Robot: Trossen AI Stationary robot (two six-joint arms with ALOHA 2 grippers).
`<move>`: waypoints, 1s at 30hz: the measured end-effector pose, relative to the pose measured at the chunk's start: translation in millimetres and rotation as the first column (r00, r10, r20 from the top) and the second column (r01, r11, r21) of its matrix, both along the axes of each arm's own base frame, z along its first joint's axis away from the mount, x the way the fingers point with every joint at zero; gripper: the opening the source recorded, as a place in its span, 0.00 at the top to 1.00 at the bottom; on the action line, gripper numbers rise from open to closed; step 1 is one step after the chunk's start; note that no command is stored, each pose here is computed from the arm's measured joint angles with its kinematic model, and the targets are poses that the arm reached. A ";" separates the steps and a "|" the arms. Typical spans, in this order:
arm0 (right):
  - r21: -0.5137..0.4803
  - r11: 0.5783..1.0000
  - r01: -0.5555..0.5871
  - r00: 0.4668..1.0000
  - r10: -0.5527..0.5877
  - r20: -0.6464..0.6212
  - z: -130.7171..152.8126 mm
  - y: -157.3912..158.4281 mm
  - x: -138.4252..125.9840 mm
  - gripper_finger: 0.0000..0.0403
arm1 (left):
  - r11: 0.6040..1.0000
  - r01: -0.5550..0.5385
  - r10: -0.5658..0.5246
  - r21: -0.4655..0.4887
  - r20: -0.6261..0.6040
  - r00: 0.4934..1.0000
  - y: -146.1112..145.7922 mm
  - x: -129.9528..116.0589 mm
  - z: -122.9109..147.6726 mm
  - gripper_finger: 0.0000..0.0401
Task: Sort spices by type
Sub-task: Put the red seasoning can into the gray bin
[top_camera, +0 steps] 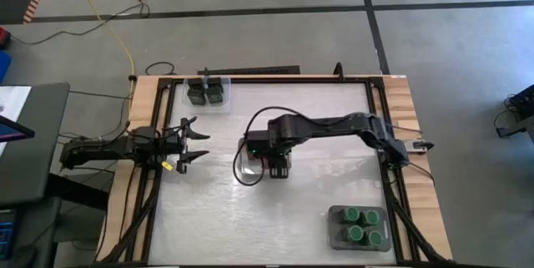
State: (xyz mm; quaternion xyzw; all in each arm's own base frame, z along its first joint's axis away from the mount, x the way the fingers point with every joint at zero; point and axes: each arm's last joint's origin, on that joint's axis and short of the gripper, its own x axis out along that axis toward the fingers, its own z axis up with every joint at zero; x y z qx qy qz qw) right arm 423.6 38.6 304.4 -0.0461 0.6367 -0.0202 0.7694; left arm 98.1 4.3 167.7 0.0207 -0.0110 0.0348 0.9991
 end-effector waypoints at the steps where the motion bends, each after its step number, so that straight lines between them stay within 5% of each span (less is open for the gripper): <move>1: -0.002 1.000 0.000 1.000 0.000 -0.024 -4.9 0.1 1.1 0.40 | 1.000 0.000 0.000 0.000 0.000 1.000 0.0 0.0 0.0 0.45; 30: -0.095 0.995 0.011 0.984 -0.028 -0.175 -91.0 6.0 13.3 0.40 | 1.000 -0.001 0.001 0.000 0.000 1.000 0.0 0.0 0.0 0.45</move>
